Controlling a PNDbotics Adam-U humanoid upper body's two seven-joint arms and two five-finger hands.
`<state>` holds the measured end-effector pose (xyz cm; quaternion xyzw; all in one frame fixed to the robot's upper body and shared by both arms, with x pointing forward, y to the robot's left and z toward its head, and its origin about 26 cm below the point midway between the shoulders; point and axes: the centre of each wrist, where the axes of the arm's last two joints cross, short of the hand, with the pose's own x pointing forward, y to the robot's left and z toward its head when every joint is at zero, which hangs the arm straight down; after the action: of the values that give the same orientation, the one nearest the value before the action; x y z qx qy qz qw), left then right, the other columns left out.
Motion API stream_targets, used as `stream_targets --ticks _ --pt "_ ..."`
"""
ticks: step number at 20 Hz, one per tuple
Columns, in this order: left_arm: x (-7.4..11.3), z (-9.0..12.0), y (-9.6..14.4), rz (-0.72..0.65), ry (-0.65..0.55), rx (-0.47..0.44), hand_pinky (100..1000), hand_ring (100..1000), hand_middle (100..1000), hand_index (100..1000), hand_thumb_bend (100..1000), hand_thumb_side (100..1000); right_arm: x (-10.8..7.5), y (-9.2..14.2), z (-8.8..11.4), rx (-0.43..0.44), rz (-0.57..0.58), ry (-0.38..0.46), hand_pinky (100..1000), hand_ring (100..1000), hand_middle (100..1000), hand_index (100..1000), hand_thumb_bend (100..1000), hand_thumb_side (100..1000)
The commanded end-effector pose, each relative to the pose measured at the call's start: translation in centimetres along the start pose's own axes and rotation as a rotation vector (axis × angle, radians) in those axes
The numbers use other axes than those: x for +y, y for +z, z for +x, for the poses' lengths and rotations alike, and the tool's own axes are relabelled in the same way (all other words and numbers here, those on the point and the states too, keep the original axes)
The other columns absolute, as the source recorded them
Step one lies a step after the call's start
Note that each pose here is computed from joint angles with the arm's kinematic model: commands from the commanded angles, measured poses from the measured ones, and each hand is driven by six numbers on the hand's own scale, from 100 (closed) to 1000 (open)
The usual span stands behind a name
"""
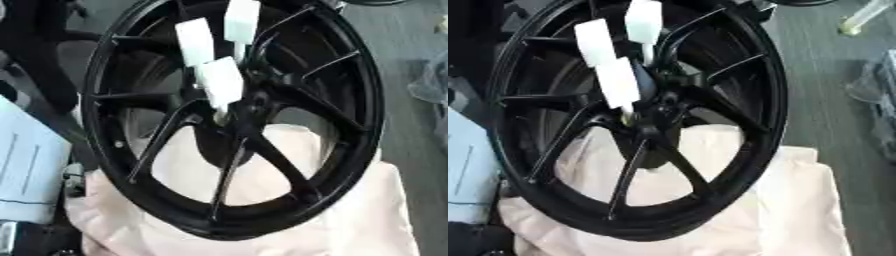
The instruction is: Pull the pin out of the wheel hub.
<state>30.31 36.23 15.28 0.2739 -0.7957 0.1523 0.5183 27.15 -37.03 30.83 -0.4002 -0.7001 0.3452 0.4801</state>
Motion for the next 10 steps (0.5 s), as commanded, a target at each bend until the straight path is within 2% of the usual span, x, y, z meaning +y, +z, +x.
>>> stream_targets --ticks 1,4,6,7,8,9,10 --pt "0.8 1.0 -0.6 0.019 -0.015 -0.046 687 704 697 756 450 762 -1.0 0.9 -0.6 0.036 -0.106 0.052 736 624 513 564 219 172" --pt "0.8 1.0 -0.6 0.024 -0.015 -0.044 687 704 697 756 450 762 -0.3 1.9 -2.0 0.087 -0.141 0.057 740 631 520 573 230 171" --pt "0.9 1.0 -0.6 0.029 -0.014 -0.045 687 704 697 756 450 761 0.3 2.5 -2.8 0.117 -0.146 0.062 750 649 542 600 280 184" --pt "0.9 1.0 -0.6 0.030 -0.014 -0.046 687 704 697 756 450 761 0.5 2.7 -3.1 0.126 -0.141 0.064 772 695 610 686 381 223" --pt "0.9 1.0 -0.6 0.031 -0.014 -0.046 687 704 697 756 450 761 0.7 2.9 -3.3 0.130 -0.133 0.069 778 709 626 707 402 239" --pt "0.9 1.0 -0.6 0.032 -0.014 -0.046 687 704 698 756 450 761 0.8 3.0 -3.4 0.131 -0.125 0.074 831 794 771 865 529 394" --pt "0.9 1.0 -0.6 0.032 -0.013 -0.045 687 704 698 756 450 761 1.0 3.1 -3.6 0.132 -0.117 0.079 842 807 790 881 534 422"
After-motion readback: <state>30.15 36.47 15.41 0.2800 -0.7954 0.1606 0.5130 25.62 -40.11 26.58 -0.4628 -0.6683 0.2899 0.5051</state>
